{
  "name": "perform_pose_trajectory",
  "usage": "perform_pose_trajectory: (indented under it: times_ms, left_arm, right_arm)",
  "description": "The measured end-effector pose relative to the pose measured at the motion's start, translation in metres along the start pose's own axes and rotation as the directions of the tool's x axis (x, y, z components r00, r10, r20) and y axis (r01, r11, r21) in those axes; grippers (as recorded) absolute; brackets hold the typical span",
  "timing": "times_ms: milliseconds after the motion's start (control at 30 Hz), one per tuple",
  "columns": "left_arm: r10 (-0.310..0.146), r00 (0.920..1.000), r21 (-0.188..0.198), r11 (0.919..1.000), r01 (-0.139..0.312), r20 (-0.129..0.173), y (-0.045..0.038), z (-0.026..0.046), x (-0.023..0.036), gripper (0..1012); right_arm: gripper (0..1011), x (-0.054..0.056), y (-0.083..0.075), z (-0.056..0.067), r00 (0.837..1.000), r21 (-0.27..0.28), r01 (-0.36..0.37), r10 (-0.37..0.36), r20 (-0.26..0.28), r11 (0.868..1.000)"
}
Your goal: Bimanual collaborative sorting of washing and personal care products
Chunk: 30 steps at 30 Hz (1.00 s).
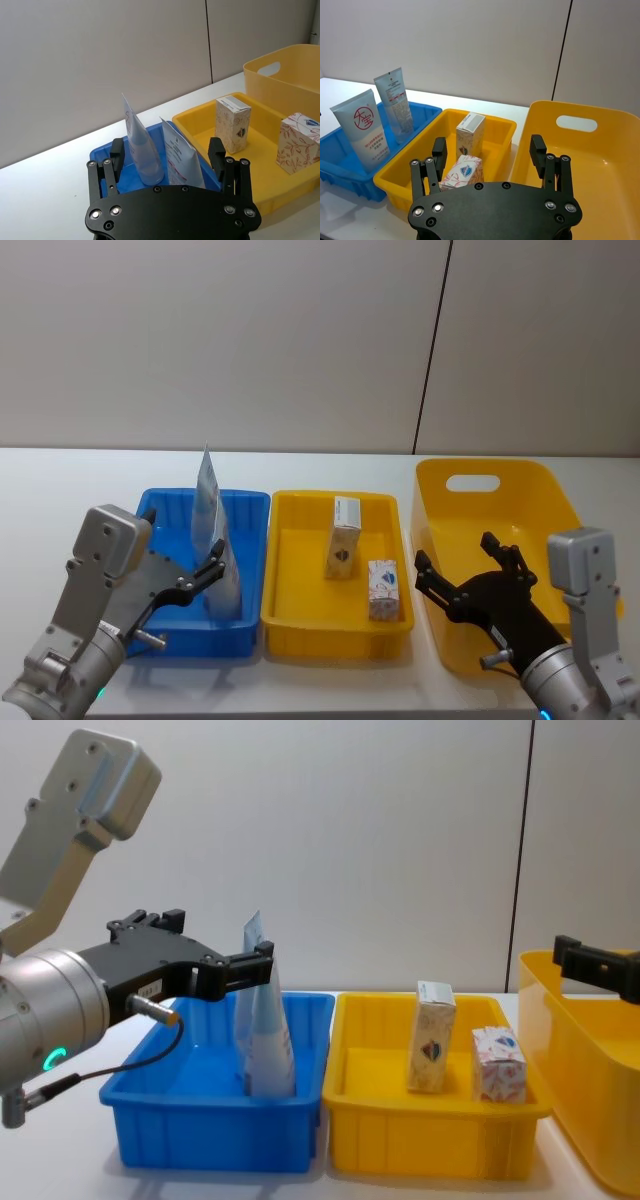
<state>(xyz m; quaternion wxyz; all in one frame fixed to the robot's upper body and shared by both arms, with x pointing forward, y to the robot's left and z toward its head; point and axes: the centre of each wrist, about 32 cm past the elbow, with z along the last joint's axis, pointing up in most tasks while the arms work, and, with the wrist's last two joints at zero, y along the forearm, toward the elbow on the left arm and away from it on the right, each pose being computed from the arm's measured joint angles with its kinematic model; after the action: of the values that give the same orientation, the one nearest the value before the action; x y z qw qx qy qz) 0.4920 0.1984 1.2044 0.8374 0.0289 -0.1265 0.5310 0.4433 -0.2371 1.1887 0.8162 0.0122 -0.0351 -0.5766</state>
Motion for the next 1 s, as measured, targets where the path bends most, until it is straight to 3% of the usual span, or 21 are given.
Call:
perform_pose_trajectory:
  times_ms: [1000]
  left_arm:
    - [0.000,1.0000,0.000,1.0000,0.000,0.000,0.0000,0.0000,0.0000,1001]
  right_arm:
    - [1003,0.0000,0.0000,0.0000,1.000,0.000,0.000,0.000,0.000,1.000]
